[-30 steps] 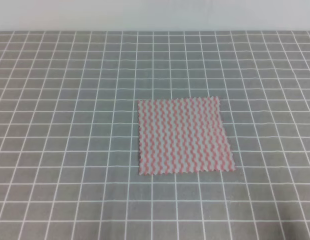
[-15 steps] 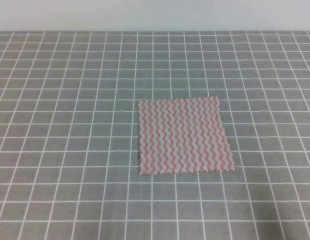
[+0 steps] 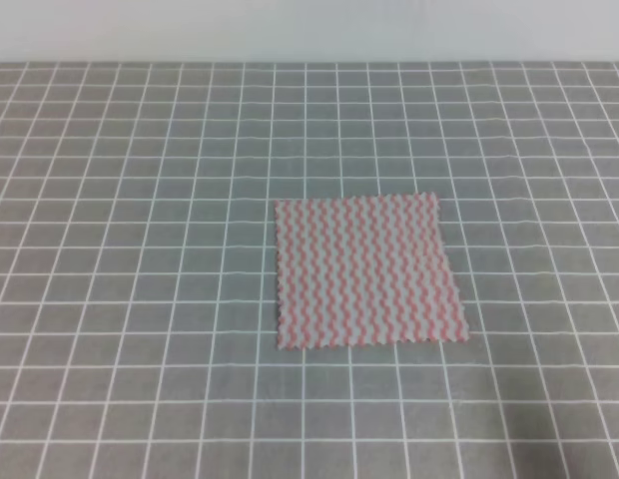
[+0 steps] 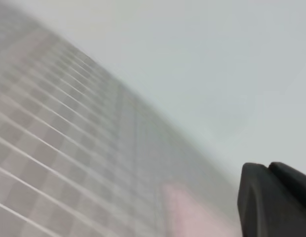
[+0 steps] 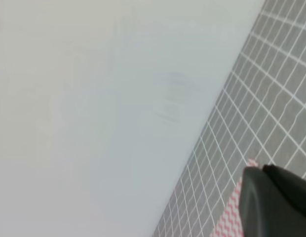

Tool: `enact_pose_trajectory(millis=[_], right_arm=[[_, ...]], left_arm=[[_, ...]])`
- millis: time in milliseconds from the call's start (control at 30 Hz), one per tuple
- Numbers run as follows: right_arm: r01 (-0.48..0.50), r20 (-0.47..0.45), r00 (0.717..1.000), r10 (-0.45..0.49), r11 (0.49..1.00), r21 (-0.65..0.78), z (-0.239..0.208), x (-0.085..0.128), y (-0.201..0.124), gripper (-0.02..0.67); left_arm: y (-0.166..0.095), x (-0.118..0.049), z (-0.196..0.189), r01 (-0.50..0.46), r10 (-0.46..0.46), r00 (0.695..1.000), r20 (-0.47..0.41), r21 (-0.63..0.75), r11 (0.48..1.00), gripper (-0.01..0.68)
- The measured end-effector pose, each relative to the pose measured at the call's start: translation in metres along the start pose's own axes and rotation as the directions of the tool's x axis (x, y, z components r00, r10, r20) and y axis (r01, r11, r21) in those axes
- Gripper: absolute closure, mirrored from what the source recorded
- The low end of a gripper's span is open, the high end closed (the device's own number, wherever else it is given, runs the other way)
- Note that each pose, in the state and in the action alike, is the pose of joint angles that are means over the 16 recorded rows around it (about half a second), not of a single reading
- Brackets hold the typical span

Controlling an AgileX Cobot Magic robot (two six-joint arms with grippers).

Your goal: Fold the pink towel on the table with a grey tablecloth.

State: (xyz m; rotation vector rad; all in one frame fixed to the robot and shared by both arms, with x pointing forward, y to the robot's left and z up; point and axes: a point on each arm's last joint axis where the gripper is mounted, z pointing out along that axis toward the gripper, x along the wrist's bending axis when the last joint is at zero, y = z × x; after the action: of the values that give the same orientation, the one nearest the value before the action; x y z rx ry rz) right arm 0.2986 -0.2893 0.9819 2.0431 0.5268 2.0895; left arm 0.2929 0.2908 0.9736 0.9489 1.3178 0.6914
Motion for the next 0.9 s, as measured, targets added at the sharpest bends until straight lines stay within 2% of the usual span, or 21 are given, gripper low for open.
enact_pose_trajectory(millis=[67,133,267,433,567,733,900], right_arm=[[-0.051,-0.004,0.999,0.051,0.999,0.005,0.000,0.000,0.000,0.667],[-0.059,-0.004,0.998,0.059,0.998,0.018,0.000,0.000,-0.001,0.667],[0.015,-0.002,1.000,-0.015,0.997,0.072,0.000,0.000,-0.006,0.667],[0.131,-0.002,0.991,-0.132,0.978,0.161,-0.001,-0.002,-0.015,0.666],[0.235,-0.002,0.970,-0.241,0.944,0.231,0.000,-0.004,-0.020,0.666],[0.341,0.013,0.933,-0.361,0.892,0.298,0.005,0.001,-0.020,0.666],[0.446,0.020,0.874,-0.486,0.817,0.367,0.021,0.020,-0.012,0.666]], left_arm=[[0.004,-0.002,0.000,0.135,-0.135,0.991,0.023,-0.037,0.990,0.673],[0.007,-0.003,0.000,0.251,-0.249,0.968,0.044,-0.064,0.966,0.673],[0.012,-0.003,-0.001,0.360,-0.353,0.932,0.080,-0.112,0.926,0.673],[0.016,-0.003,-0.001,0.380,-0.367,0.924,0.102,-0.154,0.912,0.673],[0.022,-0.005,0.000,0.392,-0.378,0.919,0.109,-0.172,0.904,0.673],[0.035,-0.014,0.007,0.332,-0.326,0.943,0.062,-0.121,0.936,0.673],[0.054,-0.028,0.026,0.200,-0.200,0.980,-0.017,0.001,0.980,0.673]])
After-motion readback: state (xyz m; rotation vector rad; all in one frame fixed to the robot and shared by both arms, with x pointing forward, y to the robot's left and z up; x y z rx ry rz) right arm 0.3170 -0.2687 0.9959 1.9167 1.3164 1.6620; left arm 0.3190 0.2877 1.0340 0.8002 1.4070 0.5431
